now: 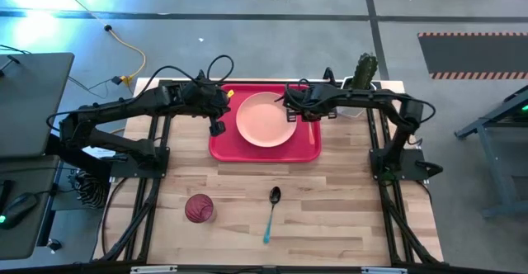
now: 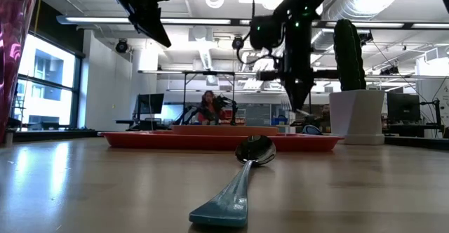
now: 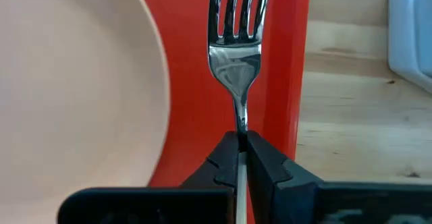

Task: Pick and place plate/cup/fork/spoon on tray
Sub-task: Put the orange fork on the red serving tray to the right of the light orange plate

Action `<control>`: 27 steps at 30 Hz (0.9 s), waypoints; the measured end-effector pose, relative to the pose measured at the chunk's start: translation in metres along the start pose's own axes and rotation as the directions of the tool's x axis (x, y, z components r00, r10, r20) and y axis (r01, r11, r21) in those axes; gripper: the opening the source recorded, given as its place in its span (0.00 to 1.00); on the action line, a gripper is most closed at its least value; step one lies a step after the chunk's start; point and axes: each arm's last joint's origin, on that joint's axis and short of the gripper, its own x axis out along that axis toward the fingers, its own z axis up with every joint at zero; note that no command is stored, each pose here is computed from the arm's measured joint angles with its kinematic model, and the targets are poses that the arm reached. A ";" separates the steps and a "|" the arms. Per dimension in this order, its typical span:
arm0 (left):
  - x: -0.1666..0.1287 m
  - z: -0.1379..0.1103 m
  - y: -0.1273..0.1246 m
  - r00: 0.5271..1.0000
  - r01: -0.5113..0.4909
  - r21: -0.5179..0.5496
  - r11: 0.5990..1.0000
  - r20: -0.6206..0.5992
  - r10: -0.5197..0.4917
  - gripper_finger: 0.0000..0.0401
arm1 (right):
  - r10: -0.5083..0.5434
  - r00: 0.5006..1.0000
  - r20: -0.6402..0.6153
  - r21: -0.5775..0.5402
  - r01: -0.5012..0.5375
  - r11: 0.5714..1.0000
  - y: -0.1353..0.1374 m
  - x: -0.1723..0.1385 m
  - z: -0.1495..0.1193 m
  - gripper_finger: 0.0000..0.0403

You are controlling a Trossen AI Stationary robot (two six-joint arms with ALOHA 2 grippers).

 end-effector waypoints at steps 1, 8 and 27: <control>0.000 0.000 0.000 1.000 0.000 0.000 1.000 0.000 0.000 0.00 | -0.010 1.000 -0.013 0.000 0.010 1.000 0.000 0.005 0.001 0.00; 0.000 0.000 0.000 1.000 0.000 0.000 1.000 0.000 0.000 0.00 | -0.074 0.995 -0.067 -0.016 0.073 0.997 0.002 0.033 0.006 0.00; 0.000 0.000 0.000 1.000 -0.001 0.000 1.000 -0.001 0.001 0.00 | -0.081 0.988 -0.129 0.005 0.082 0.997 -0.002 0.071 0.010 0.00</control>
